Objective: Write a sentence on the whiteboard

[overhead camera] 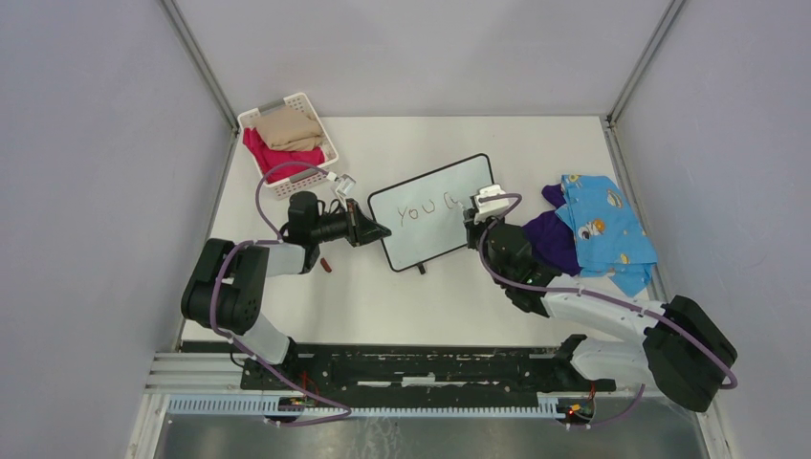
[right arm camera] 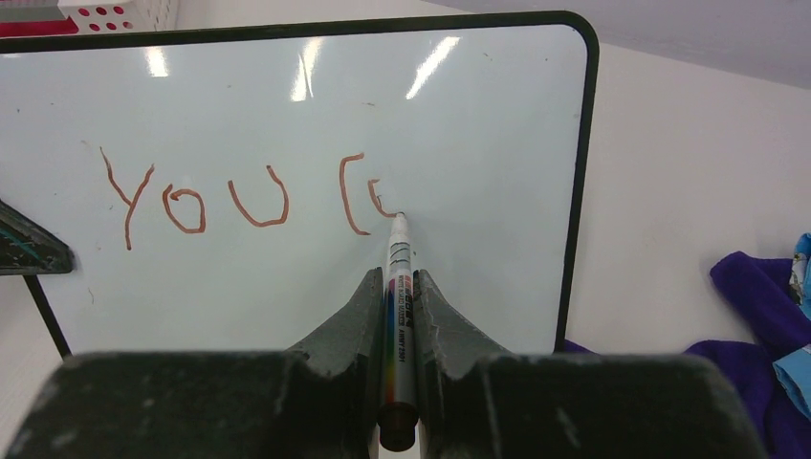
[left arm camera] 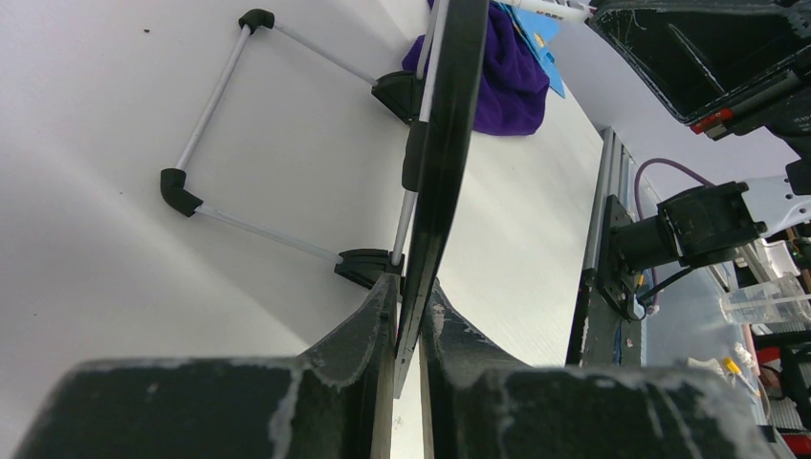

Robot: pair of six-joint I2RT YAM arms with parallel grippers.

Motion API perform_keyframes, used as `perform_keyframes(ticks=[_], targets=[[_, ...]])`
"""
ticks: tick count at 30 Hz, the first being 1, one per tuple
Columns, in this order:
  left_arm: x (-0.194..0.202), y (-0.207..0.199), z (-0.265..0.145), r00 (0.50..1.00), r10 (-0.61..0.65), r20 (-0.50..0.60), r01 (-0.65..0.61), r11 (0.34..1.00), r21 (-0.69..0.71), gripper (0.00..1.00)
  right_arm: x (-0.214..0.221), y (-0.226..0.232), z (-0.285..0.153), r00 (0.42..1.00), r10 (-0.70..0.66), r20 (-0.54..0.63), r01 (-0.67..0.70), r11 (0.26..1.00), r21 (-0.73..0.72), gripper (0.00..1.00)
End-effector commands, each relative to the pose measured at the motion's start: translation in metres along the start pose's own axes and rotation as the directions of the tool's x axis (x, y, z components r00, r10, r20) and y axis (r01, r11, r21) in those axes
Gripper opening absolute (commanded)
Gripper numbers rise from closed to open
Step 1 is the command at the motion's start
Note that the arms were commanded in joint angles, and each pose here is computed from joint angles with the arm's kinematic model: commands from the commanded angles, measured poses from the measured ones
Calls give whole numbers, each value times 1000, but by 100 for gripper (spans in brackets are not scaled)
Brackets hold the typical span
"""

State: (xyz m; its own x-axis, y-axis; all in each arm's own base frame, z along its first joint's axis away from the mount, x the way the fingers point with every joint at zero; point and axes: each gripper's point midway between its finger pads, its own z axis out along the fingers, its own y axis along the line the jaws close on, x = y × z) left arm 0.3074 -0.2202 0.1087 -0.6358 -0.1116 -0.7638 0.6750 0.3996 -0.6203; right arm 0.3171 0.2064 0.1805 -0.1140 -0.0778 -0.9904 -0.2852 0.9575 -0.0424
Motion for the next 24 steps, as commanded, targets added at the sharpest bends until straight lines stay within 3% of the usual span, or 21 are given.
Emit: perform_keyframes(ticks=[1, 13, 24], targets=[[21, 18, -1, 998, -42, -48, 37, 995, -90, 3, -24, -7, 3, 997, 40, 60, -42, 999, 33, 0], [22, 18, 0, 998, -39, -54, 34, 995, -92, 2, -46, 3, 12, 995, 46, 93, -46, 999, -1, 0], [23, 19, 0, 998, -39, -59, 33, 995, -93, 2, -33, 11, 11, 997, 50, 67, -46, 998, -49, 0]])
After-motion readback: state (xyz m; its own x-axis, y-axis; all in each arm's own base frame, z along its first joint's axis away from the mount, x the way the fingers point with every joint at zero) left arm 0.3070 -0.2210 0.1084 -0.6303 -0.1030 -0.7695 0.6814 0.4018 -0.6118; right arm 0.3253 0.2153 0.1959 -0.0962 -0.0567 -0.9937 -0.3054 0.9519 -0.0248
